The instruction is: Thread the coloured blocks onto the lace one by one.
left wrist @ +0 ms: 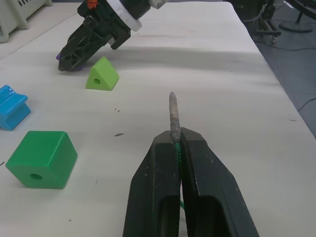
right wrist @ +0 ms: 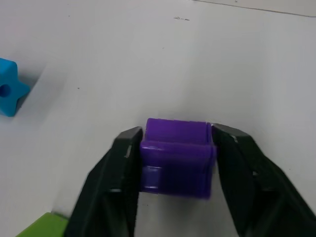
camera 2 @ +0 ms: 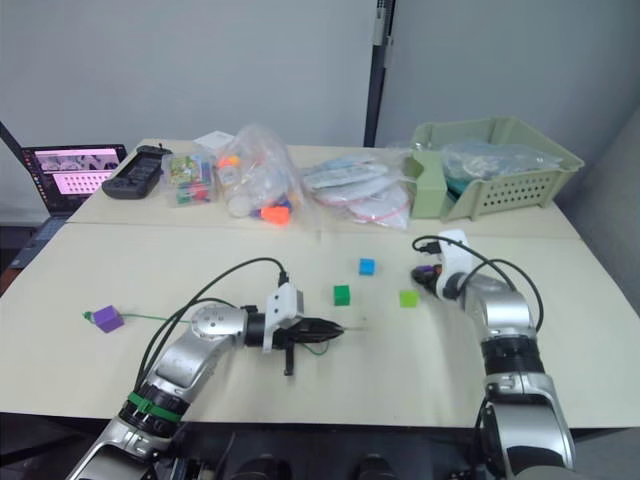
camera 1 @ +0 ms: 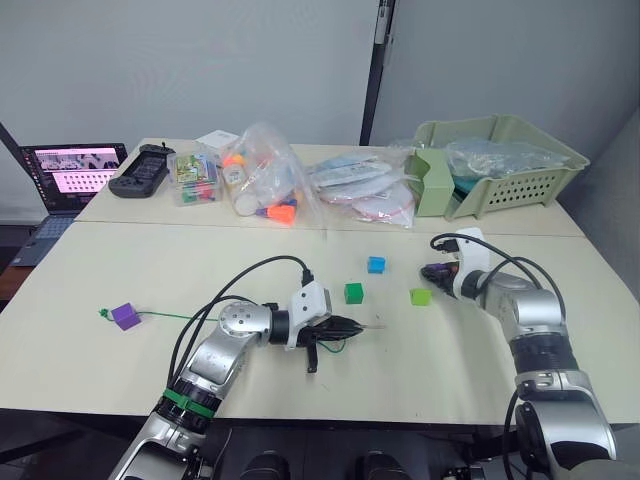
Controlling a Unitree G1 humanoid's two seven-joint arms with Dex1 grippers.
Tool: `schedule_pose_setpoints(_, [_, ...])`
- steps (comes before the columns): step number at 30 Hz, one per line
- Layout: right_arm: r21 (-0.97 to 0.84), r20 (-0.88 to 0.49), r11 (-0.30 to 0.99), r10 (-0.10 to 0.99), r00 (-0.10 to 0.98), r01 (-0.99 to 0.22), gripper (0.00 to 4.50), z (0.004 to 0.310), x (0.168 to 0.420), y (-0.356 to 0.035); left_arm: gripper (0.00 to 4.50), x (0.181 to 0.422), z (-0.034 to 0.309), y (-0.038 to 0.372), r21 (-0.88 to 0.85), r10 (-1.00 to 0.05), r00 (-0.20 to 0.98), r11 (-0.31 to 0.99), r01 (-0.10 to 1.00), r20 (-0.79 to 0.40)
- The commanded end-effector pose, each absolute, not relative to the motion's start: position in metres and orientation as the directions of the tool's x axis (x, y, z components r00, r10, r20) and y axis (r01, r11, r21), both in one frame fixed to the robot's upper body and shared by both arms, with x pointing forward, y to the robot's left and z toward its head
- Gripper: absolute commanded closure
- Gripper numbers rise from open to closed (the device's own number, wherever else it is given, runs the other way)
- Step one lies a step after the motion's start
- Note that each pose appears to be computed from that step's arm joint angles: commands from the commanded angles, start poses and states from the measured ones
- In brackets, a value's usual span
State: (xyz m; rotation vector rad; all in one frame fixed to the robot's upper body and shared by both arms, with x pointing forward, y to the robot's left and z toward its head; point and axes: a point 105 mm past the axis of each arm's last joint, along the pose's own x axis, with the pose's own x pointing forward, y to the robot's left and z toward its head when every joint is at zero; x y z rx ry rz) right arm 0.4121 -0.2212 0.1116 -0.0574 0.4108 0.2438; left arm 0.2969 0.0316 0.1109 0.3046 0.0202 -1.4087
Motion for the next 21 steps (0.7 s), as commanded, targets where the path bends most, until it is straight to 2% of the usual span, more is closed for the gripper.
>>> schedule_pose_setpoints(1, [-0.017,-0.318,0.975,0.203,0.926,-0.22,3.31,0.136,0.413,-0.229,4.5,0.294,0.121,0.028,0.223,-0.975,0.153,0.115,0.968,-0.162])
schedule_pose_setpoints(4, [-0.022,-0.281,0.979,0.189,0.941,-0.204,3.31,0.148,0.406,-0.236,4.5,0.293,0.12,0.026,0.218,-0.977,0.139,0.101,0.971,-0.162])
schedule_pose_setpoints(9, [-0.018,-0.206,0.981,0.185,0.961,-0.193,3.31,0.173,0.379,-0.241,4.5,0.291,0.119,0.02,0.207,-0.982,0.101,0.067,0.976,-0.161])
schedule_pose_setpoints(12, [0.009,-0.17,0.972,0.234,0.957,-0.236,3.31,0.18,0.349,-0.221,4.5,0.291,0.118,0.014,0.2,-0.985,0.064,0.032,0.979,-0.16])
schedule_pose_setpoints(16, [0.026,-0.168,0.975,0.223,0.96,-0.222,3.31,0.174,0.316,-0.203,4.5,0.292,0.116,0.007,0.194,-0.987,0.024,-0.007,0.981,-0.159])
schedule_pose_setpoints(21, [0.05,-0.203,0.988,0.153,0.967,-0.145,3.31,0.141,0.27,-0.176,4.5,0.295,0.116,-0.001,0.182,-0.988,-0.029,-0.056,0.982,-0.151])
